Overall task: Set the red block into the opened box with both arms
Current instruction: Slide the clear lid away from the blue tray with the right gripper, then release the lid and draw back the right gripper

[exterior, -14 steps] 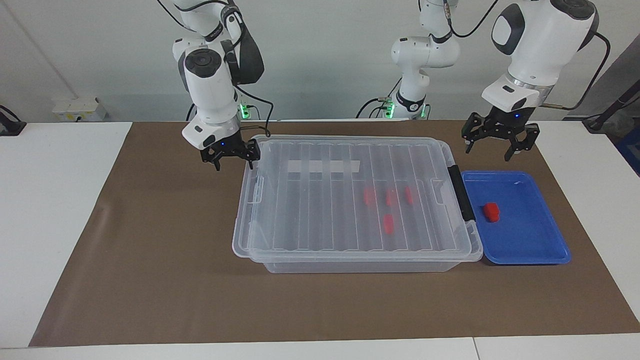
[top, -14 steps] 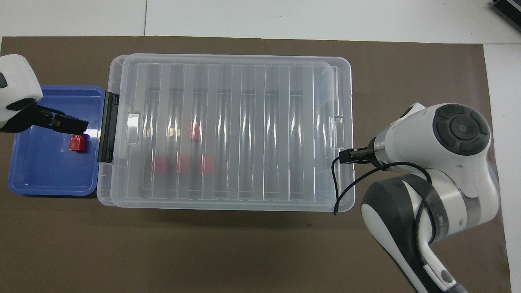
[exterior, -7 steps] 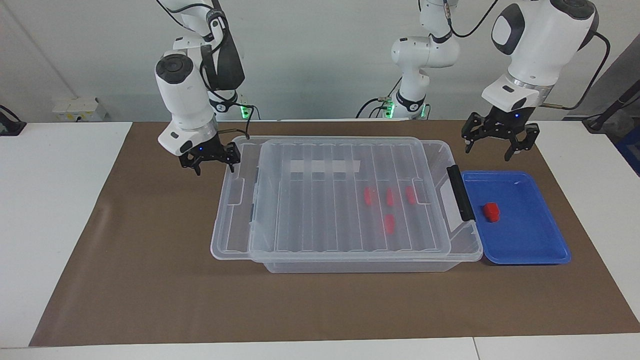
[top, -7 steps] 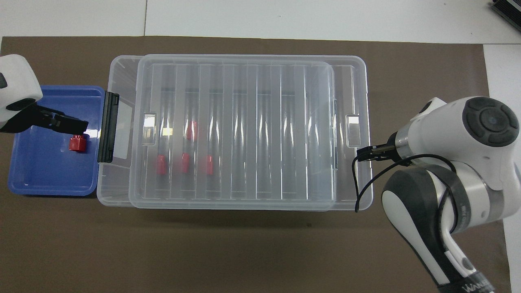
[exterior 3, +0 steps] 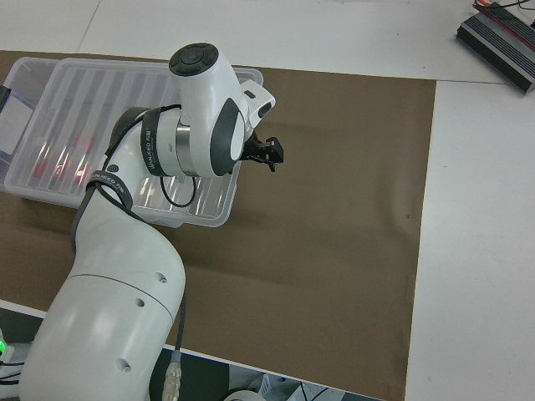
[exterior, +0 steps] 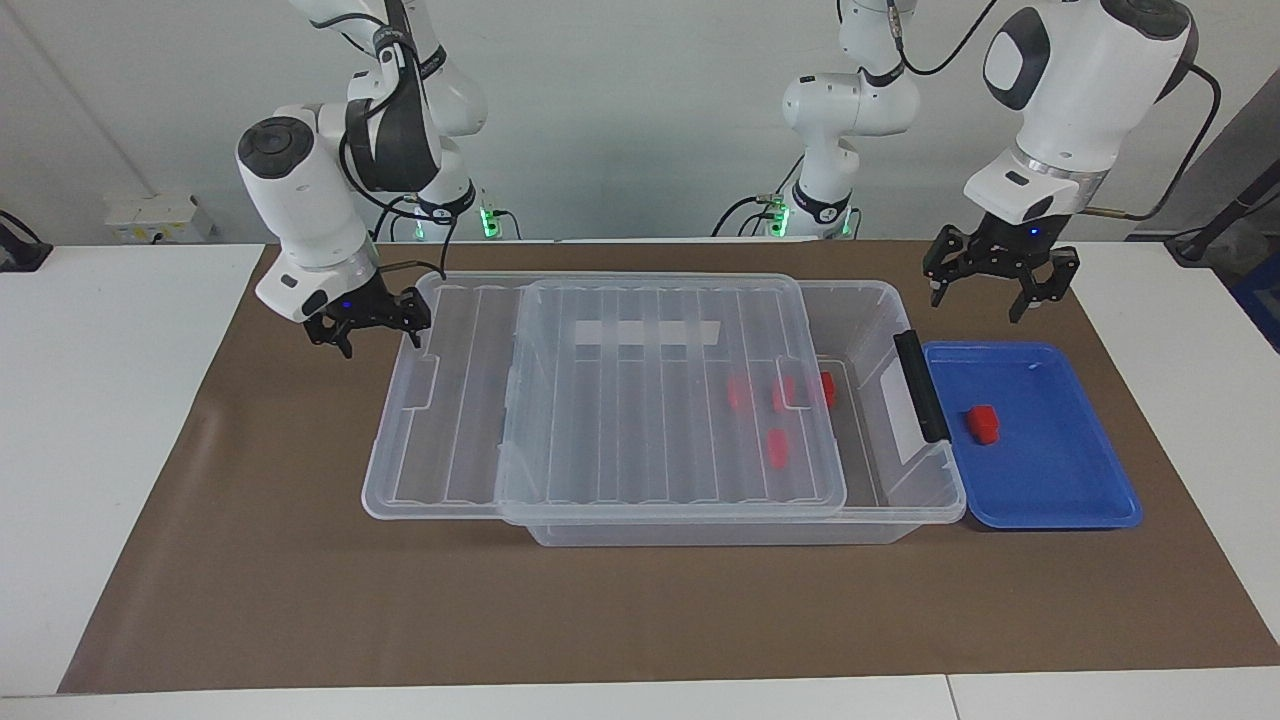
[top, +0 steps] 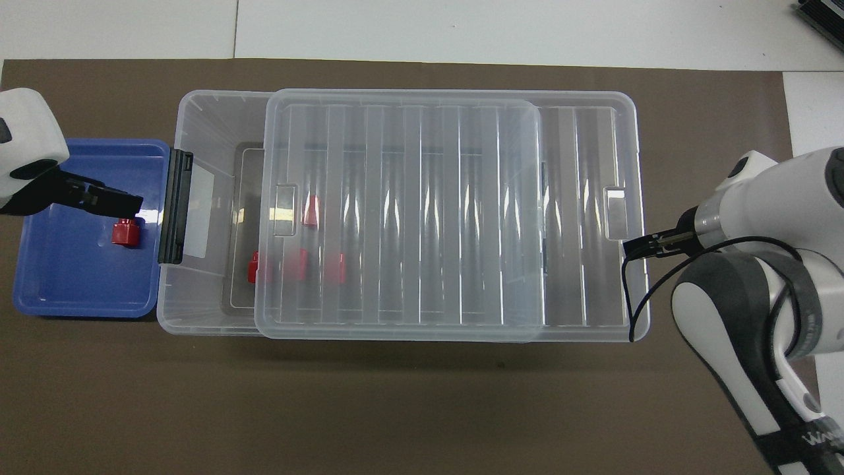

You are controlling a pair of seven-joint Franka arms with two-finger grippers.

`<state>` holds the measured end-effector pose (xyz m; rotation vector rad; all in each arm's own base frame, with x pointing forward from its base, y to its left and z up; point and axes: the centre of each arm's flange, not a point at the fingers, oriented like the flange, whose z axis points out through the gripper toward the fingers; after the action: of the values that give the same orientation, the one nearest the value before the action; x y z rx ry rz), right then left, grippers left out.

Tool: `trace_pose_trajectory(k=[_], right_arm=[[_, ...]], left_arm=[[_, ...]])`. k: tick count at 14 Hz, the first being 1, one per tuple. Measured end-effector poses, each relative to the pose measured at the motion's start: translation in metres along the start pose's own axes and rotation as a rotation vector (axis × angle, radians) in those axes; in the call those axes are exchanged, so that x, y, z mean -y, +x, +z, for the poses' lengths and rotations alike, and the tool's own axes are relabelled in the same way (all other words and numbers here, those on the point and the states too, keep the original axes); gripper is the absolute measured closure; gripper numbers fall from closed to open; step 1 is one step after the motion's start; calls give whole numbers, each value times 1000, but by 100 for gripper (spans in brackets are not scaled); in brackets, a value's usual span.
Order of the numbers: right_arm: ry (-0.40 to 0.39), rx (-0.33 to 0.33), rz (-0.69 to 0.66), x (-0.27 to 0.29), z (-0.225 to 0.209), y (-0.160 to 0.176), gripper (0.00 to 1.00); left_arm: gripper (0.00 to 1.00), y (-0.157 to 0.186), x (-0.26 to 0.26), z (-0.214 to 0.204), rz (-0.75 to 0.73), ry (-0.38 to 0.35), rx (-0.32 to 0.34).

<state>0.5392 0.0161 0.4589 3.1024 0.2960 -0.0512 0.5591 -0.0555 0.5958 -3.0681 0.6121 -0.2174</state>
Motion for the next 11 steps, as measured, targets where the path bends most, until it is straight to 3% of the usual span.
trace_pose_trajectory(k=[11], right_arm=[[13, 30, -111, -52, 4, -14, 0]], left_arm=[[0, 2, -8, 0, 15, -1, -1]])
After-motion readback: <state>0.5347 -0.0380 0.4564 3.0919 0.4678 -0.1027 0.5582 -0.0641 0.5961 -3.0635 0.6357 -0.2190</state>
